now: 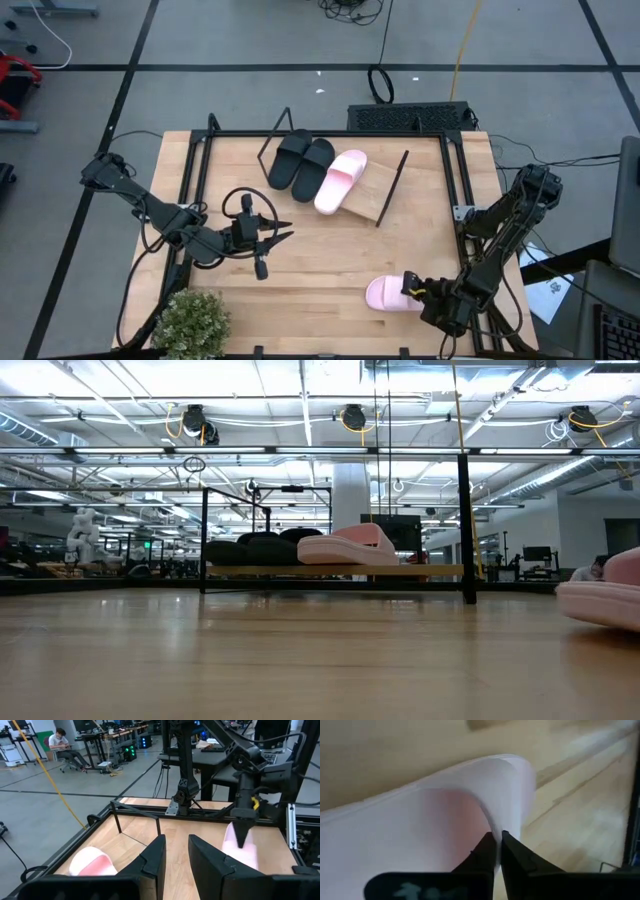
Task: Pick and place slides into the shelf
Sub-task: Put the pink slides on the shelf
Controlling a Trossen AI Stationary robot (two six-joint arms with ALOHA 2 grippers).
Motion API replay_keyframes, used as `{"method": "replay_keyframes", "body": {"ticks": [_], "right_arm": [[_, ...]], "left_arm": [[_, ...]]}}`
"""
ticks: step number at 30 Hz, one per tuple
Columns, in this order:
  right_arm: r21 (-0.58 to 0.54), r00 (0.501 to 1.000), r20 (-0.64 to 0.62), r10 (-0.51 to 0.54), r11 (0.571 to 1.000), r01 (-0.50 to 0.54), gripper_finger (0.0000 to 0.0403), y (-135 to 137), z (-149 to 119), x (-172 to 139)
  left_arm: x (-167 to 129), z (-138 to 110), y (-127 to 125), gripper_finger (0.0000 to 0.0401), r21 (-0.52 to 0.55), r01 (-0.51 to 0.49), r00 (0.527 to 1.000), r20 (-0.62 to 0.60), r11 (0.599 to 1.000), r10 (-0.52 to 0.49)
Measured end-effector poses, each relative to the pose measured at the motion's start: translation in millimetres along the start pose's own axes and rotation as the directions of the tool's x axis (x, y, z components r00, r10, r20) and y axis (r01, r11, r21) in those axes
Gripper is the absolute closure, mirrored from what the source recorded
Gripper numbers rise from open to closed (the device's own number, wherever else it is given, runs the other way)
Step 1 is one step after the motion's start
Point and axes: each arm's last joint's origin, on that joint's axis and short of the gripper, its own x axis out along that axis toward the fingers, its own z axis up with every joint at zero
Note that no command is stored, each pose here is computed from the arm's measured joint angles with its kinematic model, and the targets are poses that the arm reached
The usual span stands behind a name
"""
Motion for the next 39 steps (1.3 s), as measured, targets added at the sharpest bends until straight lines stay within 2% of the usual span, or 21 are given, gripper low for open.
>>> {"method": "replay_keyframes", "body": {"ticks": [4,7,12,17,19,25,28,30,32,34,36,38,39], "right_arm": [[0.03,0.997,0.016,-0.075,0.997,0.075,0.0399,-15.7,11.8,-10.4],[0.074,0.987,0.018,-0.16,0.985,0.158,0.04,-39.4,22.1,-21.0],[0.26,0.957,0.011,-0.289,0.925,0.277,0.0401,-98.2,34.3,-45.5],[0.511,0.927,-0.04,-0.373,0.789,0.34,0.0402,-160.8,27.8,-76.2],[0.571,0.913,-0.101,-0.395,0.729,0.378,0.0402,-180.3,17.9,-84.7],[0.615,0.798,-0.347,-0.493,0.522,0.591,0.0402,-224.9,-15.6,-99.5],[0.629,0.731,-0.427,-0.532,0.406,0.663,0.0402,-244.6,-29.2,-102.9],[0.608,0.675,-0.498,-0.545,0.336,0.719,0.0402,-254.8,-39.4,-102.8],[0.595,0.628,-0.552,-0.548,0.268,0.758,0.0402,-263.3,-48.4,-102.3],[0.588,0.584,-0.596,-0.551,0.195,0.785,0.0402,-272.0,-57.6,-101.7],[0.57,0.531,-0.645,-0.55,0.117,0.813,0.0402,-279.8,-66.2,-102.0],[0.554,0.486,-0.685,-0.543,0.045,0.831,0.0402,-287.4,-75.3,-102.2],[0.553,0.469,-0.699,-0.54,0.009,0.833,0.0402,-291.7,-80.2,-102.3]], "left_arm": [[0.0,0.0,0.0,0.0315,0.0,0.0,1.0,0.0,1.0,0.0],[0.0,0.0,0.0,0.0315,0.0,0.0,1.0,0.0,1.0,0.0],[0.0,0.0,0.0,0.0315,0.001,0.0,1.0,0.0,1.0,0.0],[-0.1,0.0,0.1,0.0315,0.014,0.0,1.0,0.0,1.0,0.0],[-0.1,-0.1,0.3,0.0315,0.039,-0.007,1.0,0.001,0.999,0.007],[-0.2,0.1,0.5,0.0315,0.19,-0.011,1.0,0.002,0.982,0.011],[-0.3,0.4,2.2,0.0315,0.281,-0.069,0.998,0.01,0.957,0.069],[-0.5,0.7,4.4,0.0315,0.335,-0.144,0.989,0.021,0.931,0.145],[-1.6,1.5,8.0,0.0315,0.406,-0.25,0.966,0.037,0.879,0.258],[-3.9,3.2,12.8,0.0315,0.483,-0.356,0.924,0.056,0.8,0.378],[-6.8,5.9,19.2,0.0315,0.56,-0.441,0.869,0.072,0.702,0.489],[-9.9,9.4,27.2,0.0315,0.618,-0.493,0.815,0.082,0.613,0.573],[-11.4,11.7,31.9,0.0315,0.634,-0.51,0.793,0.084,0.581,0.604]]}}
